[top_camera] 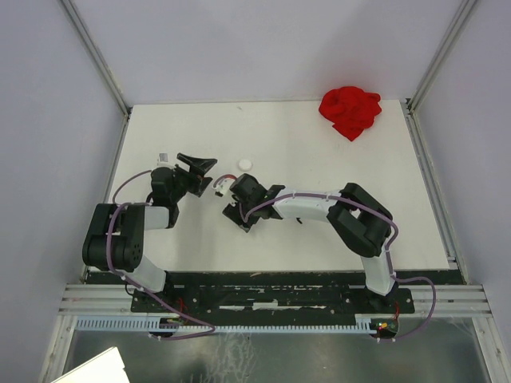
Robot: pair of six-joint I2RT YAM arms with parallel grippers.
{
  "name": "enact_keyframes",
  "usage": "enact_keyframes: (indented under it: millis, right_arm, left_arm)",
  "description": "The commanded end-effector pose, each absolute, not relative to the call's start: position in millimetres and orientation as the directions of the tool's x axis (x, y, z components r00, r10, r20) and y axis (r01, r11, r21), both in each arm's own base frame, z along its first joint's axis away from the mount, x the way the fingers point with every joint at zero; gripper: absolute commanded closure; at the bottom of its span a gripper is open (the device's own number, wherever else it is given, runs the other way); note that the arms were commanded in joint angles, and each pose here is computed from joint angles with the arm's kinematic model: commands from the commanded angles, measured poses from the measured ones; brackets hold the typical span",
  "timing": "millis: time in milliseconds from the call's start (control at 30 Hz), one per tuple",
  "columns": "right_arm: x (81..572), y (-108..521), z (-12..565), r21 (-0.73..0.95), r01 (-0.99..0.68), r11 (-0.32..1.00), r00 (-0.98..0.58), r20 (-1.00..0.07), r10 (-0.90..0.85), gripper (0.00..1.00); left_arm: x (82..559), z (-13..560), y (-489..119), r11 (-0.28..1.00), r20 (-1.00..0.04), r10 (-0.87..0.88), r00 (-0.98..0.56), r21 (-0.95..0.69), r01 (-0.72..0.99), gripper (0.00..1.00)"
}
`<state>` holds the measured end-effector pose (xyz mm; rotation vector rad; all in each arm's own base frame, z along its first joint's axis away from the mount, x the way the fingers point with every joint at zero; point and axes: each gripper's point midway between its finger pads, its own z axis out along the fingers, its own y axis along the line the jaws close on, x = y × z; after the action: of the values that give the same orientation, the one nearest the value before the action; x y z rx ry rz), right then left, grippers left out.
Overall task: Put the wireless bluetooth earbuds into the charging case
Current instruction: Pick up the charging case at the center of the board.
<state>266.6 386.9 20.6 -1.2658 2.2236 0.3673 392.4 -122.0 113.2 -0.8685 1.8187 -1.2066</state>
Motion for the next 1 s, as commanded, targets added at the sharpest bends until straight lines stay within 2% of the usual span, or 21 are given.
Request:
enact_keyframes:
  millis: [0, 500, 567, 800, 967]
  right_arm:
    - [272.8, 405.4, 32.2, -0.024, -0.862, 0.506, -0.382, -0.626, -0.68, 0.33]
    - [273.6, 407.7, 27.5, -0.019, -0.859, 0.512, -0.39, -0.625, -0.677, 0.39]
    - [274.0, 407.7, 26.9, -0.02, -0.858, 0.513, -0.39, -0.625, -0.677, 0.42]
    - [278.7, 404.8, 30.7, -0.041, -0.844, 0.534, -0.389, -0.639, -0.663, 0.65]
    - [293.1, 398.9, 49.7, -0.085, -0.802, 0.591, -0.362, -0.718, -0.595, 0.69]
  left_arm:
    - [397.8, 136.0, -119.5, 0.339, -0.28, -0.847, -0.453, -0.94, -0.052, 0.03]
    - [397.7, 133.6, -118.9, 0.337, -0.275, -0.848, -0.454, -0.939, -0.061, 0.04]
    - [397.7, 133.6, -118.4, 0.337, -0.274, -0.848, -0.453, -0.94, -0.061, 0.04]
    - [397.6, 136.5, -118.5, 0.353, -0.29, -0.841, -0.456, -0.934, -0.058, 0.05]
    - [397.3, 140.6, -118.7, 0.371, -0.307, -0.832, -0.462, -0.927, -0.052, 0.07]
